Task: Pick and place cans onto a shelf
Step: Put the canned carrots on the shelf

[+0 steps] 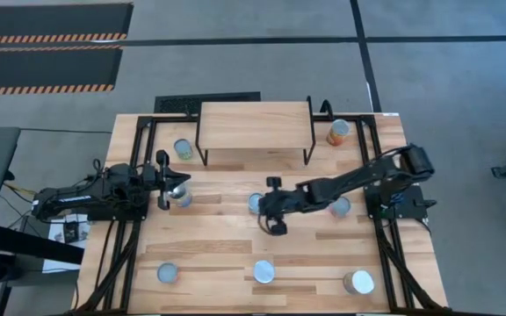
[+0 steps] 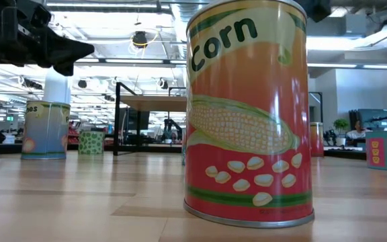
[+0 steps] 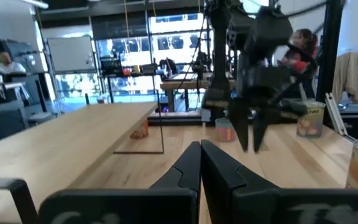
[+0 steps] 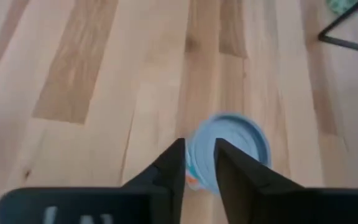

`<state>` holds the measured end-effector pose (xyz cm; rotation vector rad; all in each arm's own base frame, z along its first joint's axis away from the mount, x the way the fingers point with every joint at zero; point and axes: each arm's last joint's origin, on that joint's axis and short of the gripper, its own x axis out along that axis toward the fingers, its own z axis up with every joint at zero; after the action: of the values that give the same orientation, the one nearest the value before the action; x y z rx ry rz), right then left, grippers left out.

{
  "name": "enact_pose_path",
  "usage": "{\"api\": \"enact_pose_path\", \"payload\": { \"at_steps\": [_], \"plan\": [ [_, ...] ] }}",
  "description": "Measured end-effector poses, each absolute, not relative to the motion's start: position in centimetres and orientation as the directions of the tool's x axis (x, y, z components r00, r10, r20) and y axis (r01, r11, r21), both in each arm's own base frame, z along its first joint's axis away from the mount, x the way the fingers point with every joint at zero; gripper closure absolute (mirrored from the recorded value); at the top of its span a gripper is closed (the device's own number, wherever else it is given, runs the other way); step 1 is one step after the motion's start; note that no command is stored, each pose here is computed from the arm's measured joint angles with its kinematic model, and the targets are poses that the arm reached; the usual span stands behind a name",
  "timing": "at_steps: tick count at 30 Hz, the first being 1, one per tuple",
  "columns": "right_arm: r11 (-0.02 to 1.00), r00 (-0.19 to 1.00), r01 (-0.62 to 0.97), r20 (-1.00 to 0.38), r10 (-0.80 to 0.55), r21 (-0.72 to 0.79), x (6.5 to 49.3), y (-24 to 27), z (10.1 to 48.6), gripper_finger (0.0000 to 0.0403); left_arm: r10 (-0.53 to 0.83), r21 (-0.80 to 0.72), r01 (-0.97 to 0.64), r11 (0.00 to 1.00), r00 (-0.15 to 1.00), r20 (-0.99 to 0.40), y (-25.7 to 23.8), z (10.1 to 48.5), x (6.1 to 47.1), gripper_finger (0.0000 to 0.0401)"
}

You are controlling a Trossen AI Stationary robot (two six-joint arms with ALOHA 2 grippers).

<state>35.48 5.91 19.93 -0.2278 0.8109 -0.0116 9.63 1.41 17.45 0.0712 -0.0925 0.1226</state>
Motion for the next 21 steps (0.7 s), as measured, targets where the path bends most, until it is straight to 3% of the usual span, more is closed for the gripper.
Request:
{"api": "enact_pose_path", "payload": {
  "at_steps": [6,11,16,21],
  "plan": [
    [0.95,0.609,-0.159,-0.784,-0.118,-0.267,36.9,6.2,18.5,0.0242,0.125,0.095,-0.133,0.986,0.988,0.09,1.4,17.4,9.7,0.0401],
    [0.929,0.556,-0.202,-0.817,-0.151,-0.309,37.6,6.2,17.3,0.0233,0.135,0.097,-0.141,0.985,0.988,0.069,1.5,17.2,9.7,0.0401],
    [0.919,0.533,-0.214,-0.828,-0.174,-0.33,38.3,6.2,16.5,0.026,0.156,0.085,-0.16,0.983,0.986,0.051,1.5,17.0,9.7,0.0401],
    [0.9,0.533,-0.25,-0.827,-0.179,-0.356,38.6,6.1,16.1,0.0323,0.167,0.069,-0.17,0.983,0.985,0.047,1.6,17.0,9.7,0.0401]
  ]
}}
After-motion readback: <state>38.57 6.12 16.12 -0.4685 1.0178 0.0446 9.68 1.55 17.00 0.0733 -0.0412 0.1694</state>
